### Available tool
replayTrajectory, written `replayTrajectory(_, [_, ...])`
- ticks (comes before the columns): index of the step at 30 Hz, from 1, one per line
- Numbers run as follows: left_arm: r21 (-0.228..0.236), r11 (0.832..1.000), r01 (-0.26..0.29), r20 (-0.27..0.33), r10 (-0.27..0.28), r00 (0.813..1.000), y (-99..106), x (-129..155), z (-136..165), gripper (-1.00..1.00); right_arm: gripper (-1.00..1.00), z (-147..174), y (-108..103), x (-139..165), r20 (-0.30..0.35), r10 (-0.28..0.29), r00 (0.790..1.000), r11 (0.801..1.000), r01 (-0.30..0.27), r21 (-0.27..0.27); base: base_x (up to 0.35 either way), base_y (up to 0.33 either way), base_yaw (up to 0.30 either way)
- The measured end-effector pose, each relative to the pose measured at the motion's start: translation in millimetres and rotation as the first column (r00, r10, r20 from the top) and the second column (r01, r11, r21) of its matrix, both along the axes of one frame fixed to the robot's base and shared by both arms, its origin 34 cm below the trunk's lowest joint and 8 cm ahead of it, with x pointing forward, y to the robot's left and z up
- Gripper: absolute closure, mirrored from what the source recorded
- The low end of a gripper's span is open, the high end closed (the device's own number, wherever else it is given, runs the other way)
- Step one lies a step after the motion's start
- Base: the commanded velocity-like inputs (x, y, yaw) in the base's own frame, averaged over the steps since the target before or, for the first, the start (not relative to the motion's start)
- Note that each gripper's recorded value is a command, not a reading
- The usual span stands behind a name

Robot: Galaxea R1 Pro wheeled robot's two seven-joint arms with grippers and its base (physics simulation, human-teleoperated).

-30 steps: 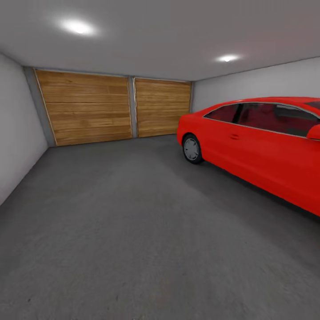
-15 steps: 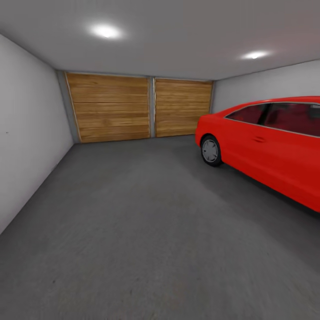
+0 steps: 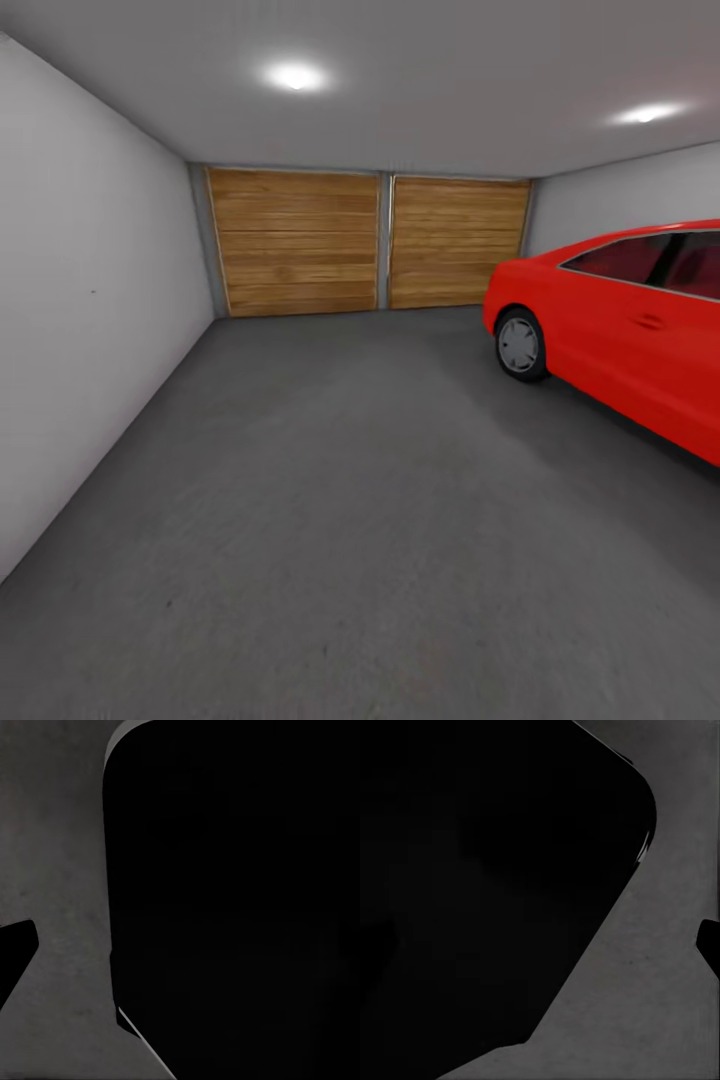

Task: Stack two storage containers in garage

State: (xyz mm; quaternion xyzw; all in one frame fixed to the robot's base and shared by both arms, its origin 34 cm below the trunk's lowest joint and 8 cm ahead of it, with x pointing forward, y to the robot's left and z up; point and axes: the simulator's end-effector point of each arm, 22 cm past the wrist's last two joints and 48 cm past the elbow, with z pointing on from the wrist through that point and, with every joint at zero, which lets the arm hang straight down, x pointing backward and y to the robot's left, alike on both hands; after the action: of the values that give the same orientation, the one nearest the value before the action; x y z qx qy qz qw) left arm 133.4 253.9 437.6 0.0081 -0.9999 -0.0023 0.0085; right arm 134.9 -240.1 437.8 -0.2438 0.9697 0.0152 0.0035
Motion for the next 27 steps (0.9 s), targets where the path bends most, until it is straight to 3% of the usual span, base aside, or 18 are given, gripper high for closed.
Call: replayTrajectory(27, [0.000, 1.000, -0.001, 0.000, 0.001, 1.000, 0.0, -0.1, 0.0, -1.00, -1.00, 0.0, -0.4, 0.2, 0.000, 0.000, 1.000, 1.000, 0.000, 0.000, 0.000, 0.000, 0.275])
